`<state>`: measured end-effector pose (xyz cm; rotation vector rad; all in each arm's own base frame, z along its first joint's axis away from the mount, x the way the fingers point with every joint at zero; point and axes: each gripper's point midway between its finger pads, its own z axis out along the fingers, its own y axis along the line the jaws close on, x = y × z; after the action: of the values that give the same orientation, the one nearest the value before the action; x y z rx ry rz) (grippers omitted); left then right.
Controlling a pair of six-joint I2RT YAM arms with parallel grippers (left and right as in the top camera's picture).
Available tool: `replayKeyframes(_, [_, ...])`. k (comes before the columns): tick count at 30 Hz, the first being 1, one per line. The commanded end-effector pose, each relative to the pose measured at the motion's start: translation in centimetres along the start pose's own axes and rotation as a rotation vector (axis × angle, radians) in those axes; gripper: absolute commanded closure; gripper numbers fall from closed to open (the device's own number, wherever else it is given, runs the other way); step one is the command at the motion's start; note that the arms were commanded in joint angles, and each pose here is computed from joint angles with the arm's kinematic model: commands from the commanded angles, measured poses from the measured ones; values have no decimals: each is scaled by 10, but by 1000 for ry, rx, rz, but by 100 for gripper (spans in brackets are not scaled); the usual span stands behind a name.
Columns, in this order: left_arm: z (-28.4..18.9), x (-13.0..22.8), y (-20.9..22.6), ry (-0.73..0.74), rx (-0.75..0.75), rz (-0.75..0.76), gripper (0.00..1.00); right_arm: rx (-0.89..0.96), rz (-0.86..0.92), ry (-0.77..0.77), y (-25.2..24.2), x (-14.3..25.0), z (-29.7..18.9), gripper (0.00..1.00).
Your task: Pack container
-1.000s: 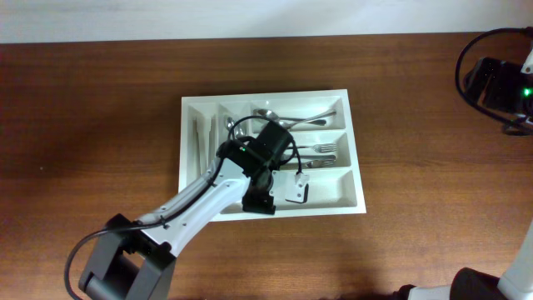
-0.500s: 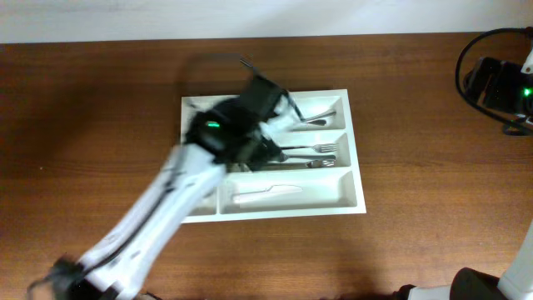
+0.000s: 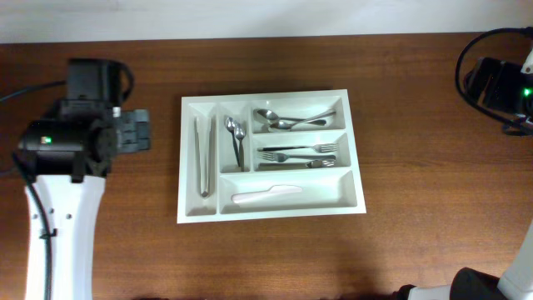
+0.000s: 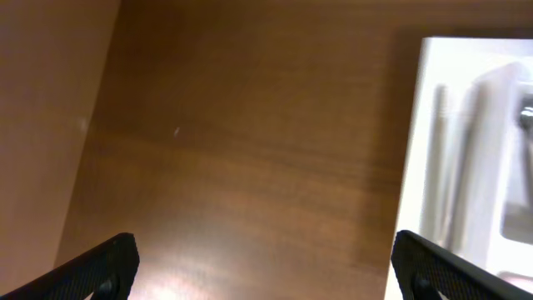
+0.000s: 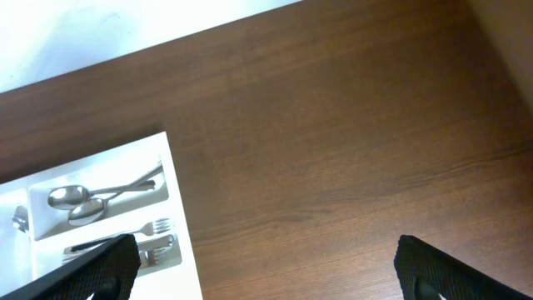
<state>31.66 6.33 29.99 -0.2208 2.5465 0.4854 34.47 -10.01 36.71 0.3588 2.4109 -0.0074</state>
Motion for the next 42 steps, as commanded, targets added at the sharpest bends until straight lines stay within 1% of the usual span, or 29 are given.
replayKeyframes(1, [3, 4, 18, 21, -37, -86, 1, -4, -3, -21, 1, -2, -8, 1])
replayKeyframes(5, [5, 8, 25, 39, -45, -106, 1, -4, -3, -21, 1, -2, -8, 1])
replayKeyframes(10, [5, 4, 9, 26, 50, -114, 1, -4, -3, -21, 1, -2, -8, 1])
replayKeyframes(18, [5, 4, 9, 29, 49, -114, 1, -5, -5, -18, 1, -2, -6, 1])
replayKeyframes(25, [5, 4, 9, 29, 49, -114, 1, -5, -13, -83, 5, -2, -34, 1])
replayKeyframes(30, [5, 4, 9, 29, 49, -114, 1, 16, -59, -195, 12, -3, -74, 2])
replayKeyframes(34, [5, 4, 9, 29, 49, -114, 1, 3, -90, -376, 21, -15, -113, 1])
replayKeyframes(37, [5, 4, 9, 29, 49, -114, 1, -64, -130, -513, 40, -20, -135, 1])
replayKeyframes(40, [5, 4, 9, 29, 49, -114, 1, -153, -178, -611, 60, -9, -144, 1])
replayKeyframes(42, [5, 4, 9, 29, 49, -114, 1, -208, -207, -635, 72, 12, -139, 1])
